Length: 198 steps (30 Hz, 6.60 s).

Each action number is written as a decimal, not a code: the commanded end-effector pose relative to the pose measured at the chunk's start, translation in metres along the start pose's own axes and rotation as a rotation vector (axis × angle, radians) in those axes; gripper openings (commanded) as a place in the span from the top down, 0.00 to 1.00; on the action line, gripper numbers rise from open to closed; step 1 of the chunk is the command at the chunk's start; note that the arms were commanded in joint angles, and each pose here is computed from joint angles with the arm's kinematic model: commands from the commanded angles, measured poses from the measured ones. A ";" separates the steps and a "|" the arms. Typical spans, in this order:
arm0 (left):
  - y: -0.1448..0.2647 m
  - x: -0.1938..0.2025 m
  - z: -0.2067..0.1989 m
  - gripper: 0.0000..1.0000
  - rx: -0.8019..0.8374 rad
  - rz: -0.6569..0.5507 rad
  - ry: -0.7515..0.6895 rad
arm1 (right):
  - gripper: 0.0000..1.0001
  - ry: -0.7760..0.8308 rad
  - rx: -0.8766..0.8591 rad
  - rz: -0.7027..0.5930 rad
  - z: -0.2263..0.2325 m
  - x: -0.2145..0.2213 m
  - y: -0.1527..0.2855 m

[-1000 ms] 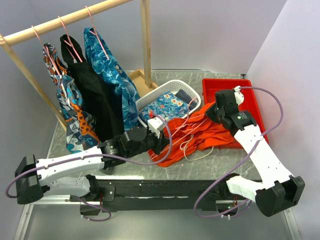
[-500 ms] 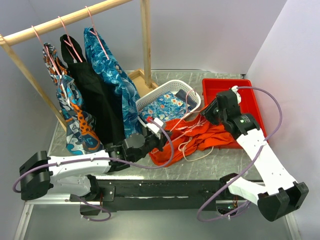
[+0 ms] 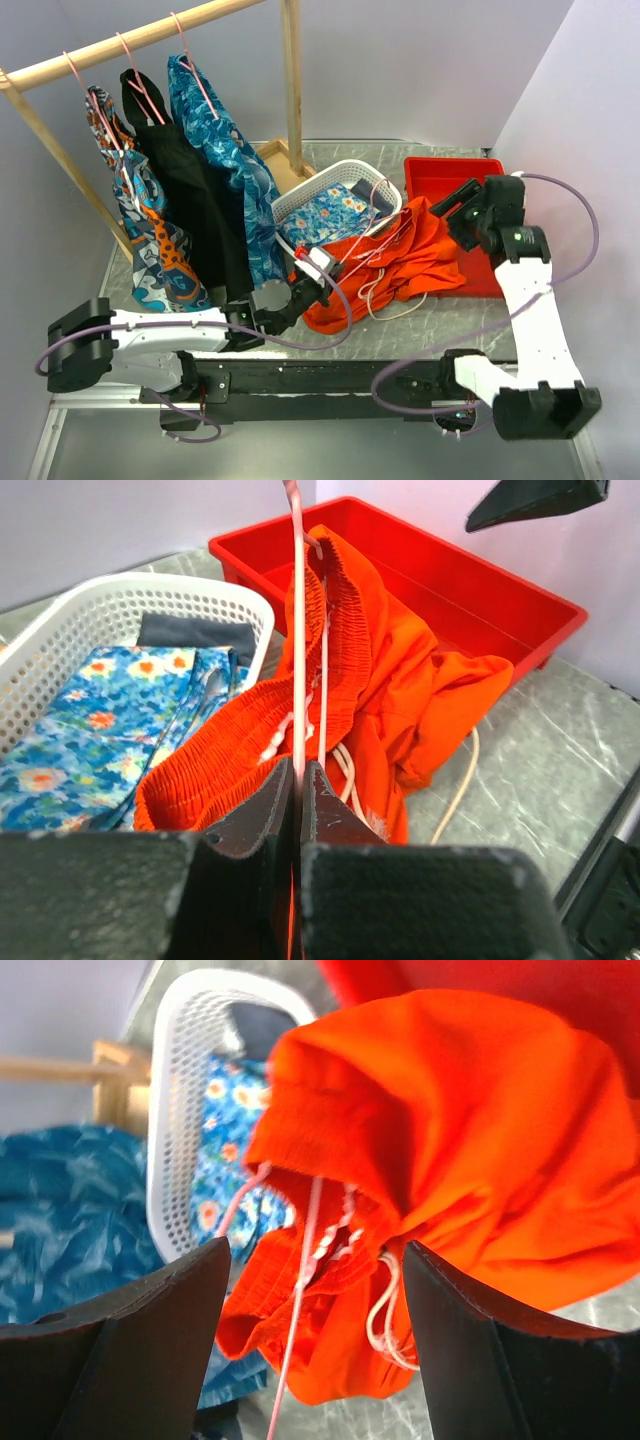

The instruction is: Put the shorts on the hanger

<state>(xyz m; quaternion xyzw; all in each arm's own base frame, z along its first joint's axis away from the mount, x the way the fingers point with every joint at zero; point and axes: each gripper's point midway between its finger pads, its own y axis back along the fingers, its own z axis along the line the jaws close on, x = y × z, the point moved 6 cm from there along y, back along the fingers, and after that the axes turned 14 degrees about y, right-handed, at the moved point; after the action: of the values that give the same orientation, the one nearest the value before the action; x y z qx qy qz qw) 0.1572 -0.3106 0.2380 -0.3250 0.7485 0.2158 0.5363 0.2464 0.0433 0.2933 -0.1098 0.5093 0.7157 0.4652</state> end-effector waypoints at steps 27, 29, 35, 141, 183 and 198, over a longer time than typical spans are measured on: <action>-0.040 0.002 -0.046 0.99 -0.020 -0.229 -0.238 | 0.35 -0.144 0.075 0.237 -0.004 -0.015 -0.112; -0.042 0.002 -0.048 0.99 -0.015 -0.229 -0.248 | 0.37 -0.144 0.056 0.246 -0.003 -0.007 -0.110; -0.049 -0.002 -0.053 0.99 -0.005 -0.237 -0.246 | 0.47 -0.128 0.031 0.258 0.003 0.003 -0.101; 0.038 -0.028 -0.044 0.87 -0.252 0.472 0.366 | 1.00 -0.204 0.156 -0.179 0.040 -0.036 -0.045; 0.037 0.017 -0.020 0.31 -0.165 0.308 -0.196 | 1.00 -0.163 0.133 0.104 0.043 -0.003 -0.064; 0.007 0.028 -0.012 0.47 0.023 0.208 -0.160 | 1.00 -0.169 0.084 0.108 0.048 -0.003 -0.049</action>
<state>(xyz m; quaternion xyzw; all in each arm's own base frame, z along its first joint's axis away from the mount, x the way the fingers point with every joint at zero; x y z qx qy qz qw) 0.1326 -0.3079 0.1969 -0.1978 0.7296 0.3525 0.5517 0.3078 0.0812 0.2589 0.0189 0.5365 0.7081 0.4586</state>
